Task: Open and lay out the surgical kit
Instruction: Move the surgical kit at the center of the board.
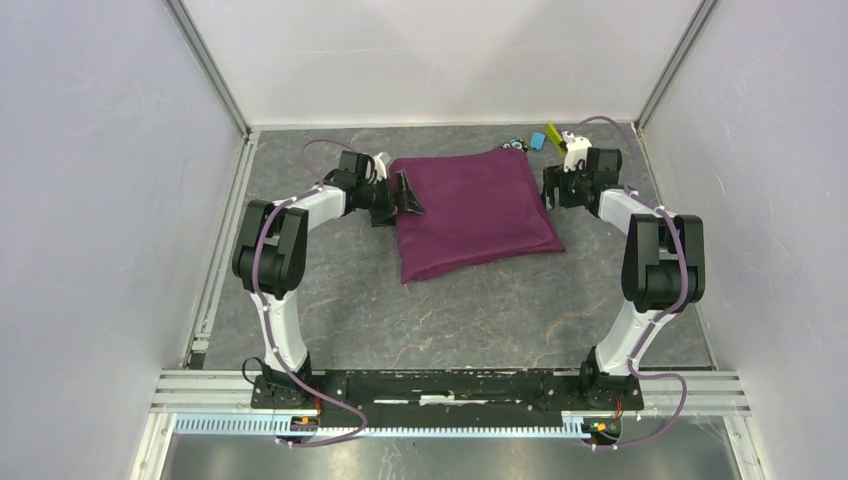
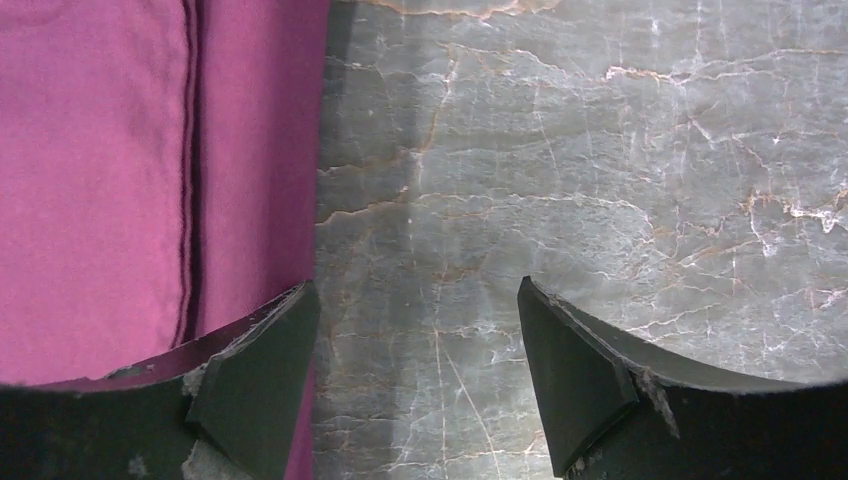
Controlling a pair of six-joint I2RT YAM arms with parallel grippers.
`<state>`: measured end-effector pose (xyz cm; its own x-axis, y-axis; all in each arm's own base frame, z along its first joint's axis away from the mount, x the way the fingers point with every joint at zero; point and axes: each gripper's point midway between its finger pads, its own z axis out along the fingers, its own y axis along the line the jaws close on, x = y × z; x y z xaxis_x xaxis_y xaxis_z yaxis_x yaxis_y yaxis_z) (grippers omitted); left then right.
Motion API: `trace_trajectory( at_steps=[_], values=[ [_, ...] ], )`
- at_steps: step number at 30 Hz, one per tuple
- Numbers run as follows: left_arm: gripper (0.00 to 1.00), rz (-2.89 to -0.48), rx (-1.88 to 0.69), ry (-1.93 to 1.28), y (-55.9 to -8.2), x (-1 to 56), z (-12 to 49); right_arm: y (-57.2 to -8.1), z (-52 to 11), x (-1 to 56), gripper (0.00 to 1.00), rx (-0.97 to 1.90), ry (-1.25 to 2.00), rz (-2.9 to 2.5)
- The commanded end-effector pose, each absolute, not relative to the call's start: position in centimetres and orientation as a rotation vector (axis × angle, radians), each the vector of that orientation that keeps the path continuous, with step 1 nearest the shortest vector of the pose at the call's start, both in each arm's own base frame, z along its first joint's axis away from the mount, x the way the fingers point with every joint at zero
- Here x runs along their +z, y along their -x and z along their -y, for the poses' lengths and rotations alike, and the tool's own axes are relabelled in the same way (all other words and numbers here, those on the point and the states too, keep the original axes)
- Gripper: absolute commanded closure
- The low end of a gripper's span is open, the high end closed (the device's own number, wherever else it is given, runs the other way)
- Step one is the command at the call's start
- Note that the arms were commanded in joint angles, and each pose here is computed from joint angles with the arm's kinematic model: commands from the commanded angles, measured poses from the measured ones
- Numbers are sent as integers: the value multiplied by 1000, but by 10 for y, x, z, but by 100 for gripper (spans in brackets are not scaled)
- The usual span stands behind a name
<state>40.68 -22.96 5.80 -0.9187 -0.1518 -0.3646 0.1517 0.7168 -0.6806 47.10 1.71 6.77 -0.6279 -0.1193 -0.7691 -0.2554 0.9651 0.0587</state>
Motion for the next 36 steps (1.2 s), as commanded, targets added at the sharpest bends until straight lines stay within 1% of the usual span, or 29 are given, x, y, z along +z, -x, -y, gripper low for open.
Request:
trace_trajectory(
  at_steps=[1, 8, 15, 23, 27, 31, 36],
  values=[
    [0, -2410, -1177, -35, -438, 88, 261, -470, -23, 58, 20, 244, 284, -2267],
    [1, -2416, -1231, -24, -455, 79, 291, -479, -30, 57, 20, 292, 302, -2275],
    [1, -2429, -1240, -62, -448, 73, 316, -490, -36, 69, 20, 338, 321, -2244],
    [1, -2432, -1252, -76, -452, 74, 334, -518, -37, 90, 19, 391, 341, -2215],
    [0, -2418, -1241, -88, -456, 80, 336, -520, -30, 96, 19, 337, 354, -2213],
    [0, -2401, -1162, -117, -467, 88, 330, -517, -11, 109, 19, 233, 358, -2203],
    [0, -2357, -1032, -89, -488, 109, 303, -503, 27, 144, 18, 49, 337, -2158]
  ],
)
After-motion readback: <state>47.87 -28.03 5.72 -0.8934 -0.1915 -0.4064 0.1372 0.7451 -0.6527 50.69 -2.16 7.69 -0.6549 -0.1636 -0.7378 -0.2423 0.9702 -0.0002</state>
